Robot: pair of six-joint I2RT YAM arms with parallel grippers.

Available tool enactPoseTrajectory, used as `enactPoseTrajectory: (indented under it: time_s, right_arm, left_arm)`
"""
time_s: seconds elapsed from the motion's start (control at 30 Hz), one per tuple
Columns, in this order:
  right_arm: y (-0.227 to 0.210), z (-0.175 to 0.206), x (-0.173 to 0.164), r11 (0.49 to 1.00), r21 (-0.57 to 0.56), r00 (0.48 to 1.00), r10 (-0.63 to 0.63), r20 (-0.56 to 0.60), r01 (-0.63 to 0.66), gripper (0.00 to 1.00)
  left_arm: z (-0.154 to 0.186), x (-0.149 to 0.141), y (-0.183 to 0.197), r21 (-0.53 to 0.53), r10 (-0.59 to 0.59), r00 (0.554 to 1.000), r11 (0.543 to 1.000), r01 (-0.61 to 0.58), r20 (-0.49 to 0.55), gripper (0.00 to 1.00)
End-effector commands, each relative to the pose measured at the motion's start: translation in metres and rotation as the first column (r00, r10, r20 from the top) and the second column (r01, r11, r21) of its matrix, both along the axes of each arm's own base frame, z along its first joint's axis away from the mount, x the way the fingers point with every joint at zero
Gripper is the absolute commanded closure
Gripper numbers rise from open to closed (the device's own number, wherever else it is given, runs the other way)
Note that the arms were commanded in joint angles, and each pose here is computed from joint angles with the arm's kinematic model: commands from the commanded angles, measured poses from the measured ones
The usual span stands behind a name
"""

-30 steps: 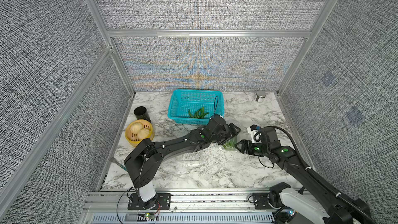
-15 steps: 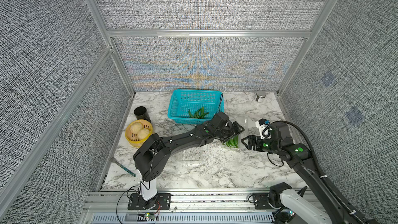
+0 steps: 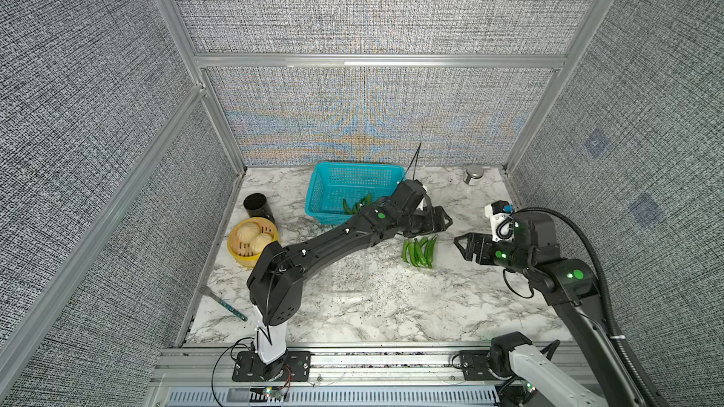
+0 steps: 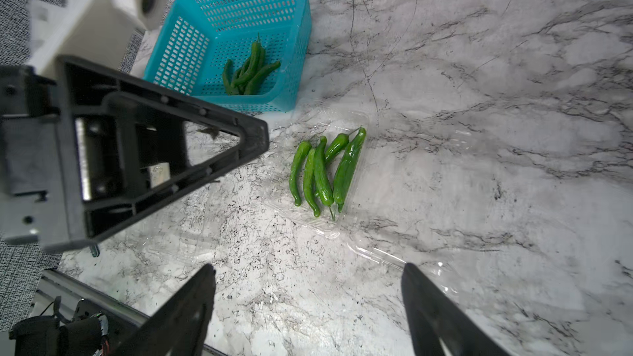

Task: Take small green peppers out of containers
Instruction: Open the packing box at the center of the board.

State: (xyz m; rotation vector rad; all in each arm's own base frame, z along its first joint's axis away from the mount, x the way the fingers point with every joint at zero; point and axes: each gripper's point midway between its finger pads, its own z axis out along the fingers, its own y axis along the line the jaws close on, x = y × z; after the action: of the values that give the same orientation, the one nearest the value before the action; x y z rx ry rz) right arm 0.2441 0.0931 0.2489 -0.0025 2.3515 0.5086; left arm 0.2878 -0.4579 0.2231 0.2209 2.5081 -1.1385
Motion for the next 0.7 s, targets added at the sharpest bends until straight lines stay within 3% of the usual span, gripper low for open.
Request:
enactPoseTrajectory:
  time_s: [0.0, 0.2, 0.43, 0.67]
  right_arm:
    - [0.013, -0.004, 0.013, 0.998, 0.020, 0.998, 0.058, -0.021, -0.058, 0.16]
    - [0.045, -0.037, 0.056, 0.985, 0.061, 0.979, 0.166, -0.117, -0.160, 0.23]
    - [0.095, -0.086, 0.084, 0.953, -0.050, 0.919, 0.272, -0.285, -0.297, 0.29]
    - [0.103, -0.156, 0.098, 0.947, -0.126, 0.871, 0.212, -0.444, -0.295, 0.33]
  left_arm:
    - [-0.042, 0.002, 0.056, 0.301, 0.046, 0.999, 0.952, -0.051, 0.025, 0.27]
    - [-0.078, 0.002, 0.098, 0.393, 0.138, 0.990, 0.912, -0.115, -0.031, 0.37]
    - [-0.090, -0.007, 0.136, 0.439, 0.190, 0.981, 0.884, -0.160, -0.024, 0.38]
    - [-0.100, -0.023, 0.168, 0.465, 0.216, 0.976, 0.867, -0.180, -0.025, 0.38]
